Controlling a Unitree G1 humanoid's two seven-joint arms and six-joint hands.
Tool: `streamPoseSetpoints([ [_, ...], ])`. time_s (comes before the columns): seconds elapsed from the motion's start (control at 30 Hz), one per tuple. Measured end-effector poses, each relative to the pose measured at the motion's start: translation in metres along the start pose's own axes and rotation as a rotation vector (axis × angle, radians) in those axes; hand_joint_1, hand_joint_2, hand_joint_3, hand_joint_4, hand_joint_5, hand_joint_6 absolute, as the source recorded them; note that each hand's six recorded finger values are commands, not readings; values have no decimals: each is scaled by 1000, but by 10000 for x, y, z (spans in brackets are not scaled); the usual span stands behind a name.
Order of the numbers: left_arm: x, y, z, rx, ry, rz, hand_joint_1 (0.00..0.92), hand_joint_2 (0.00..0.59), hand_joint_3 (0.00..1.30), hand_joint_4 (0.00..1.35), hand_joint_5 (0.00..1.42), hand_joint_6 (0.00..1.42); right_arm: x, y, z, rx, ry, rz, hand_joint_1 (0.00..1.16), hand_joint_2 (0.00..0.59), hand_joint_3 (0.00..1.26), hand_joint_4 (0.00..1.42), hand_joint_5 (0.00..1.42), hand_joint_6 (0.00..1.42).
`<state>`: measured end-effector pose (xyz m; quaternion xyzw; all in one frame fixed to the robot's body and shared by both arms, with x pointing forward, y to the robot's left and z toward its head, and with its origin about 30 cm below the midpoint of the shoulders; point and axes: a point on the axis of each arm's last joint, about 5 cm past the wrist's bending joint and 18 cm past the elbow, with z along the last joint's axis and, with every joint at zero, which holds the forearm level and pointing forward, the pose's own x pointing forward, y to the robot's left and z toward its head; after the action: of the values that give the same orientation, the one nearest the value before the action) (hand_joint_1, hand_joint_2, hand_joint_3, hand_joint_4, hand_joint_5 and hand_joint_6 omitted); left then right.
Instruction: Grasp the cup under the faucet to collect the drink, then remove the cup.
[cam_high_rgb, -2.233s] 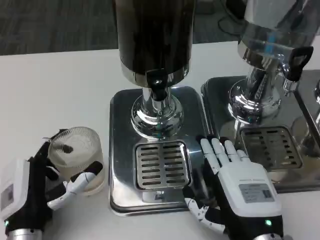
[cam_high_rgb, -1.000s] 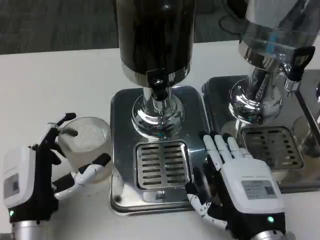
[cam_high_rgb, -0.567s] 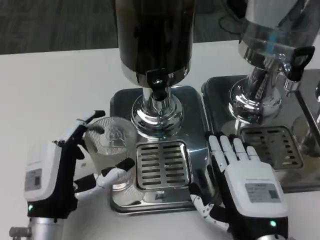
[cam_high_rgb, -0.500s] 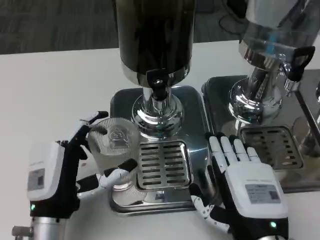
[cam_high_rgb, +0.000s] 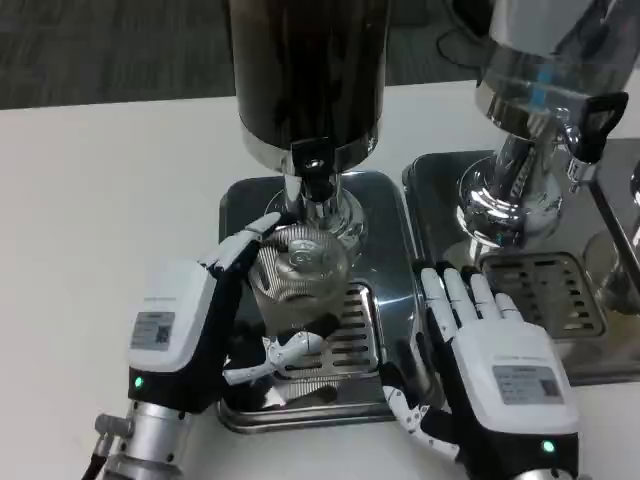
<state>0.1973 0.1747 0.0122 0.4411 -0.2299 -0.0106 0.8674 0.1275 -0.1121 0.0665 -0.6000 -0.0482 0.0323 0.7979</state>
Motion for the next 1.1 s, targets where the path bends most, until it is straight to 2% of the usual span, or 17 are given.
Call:
streamPoseSetpoints([
  [0.07,7,-14,0,8,-3,-1,369,96,250,370,622,744,0,-4,3,1,-1,-2,398,370,0,0,0,75],
  [0.13,4,-27,5,17,-8,-7,264,66,185,270,518,609,-5,-2,3,2,-1,0,400,372,0,0,0,76],
  [0.27,-5,-30,6,17,-11,-13,125,56,108,142,415,437,-7,-2,0,1,-1,1,403,374,0,0,0,77],
  [0.4,-37,-19,2,6,0,-6,70,40,94,97,379,384,13,-10,6,-3,1,10,403,372,0,0,0,74],
  [0.43,-67,-2,5,-10,8,6,57,33,92,97,378,378,28,-14,16,-1,12,23,402,370,0,0,0,73],
  [0.5,-99,44,-4,-20,18,30,8,33,91,96,378,371,38,-17,24,-2,9,25,401,363,0,0,0,58],
  [0.6,-148,112,-8,-30,33,69,0,41,84,96,366,353,43,-20,24,-3,1,21,398,359,0,0,0,53],
  [0.73,-233,185,-18,-38,61,94,0,17,27,7,276,154,49,-13,20,-3,-1,23,395,356,0,0,0,49],
  [0.83,-292,298,-42,-32,91,115,0,3,1,0,211,91,57,-24,-15,-13,2,28,384,339,0,0,0,26],
  [0.93,-278,357,-11,-37,102,127,0,0,0,0,130,19,80,-43,-42,-27,1,32,380,337,0,0,0,22],
  [1.1,-280,429,-14,-37,128,144,0,0,0,0,1,0,91,-49,-49,-38,16,36,368,305,0,0,0,0],
])
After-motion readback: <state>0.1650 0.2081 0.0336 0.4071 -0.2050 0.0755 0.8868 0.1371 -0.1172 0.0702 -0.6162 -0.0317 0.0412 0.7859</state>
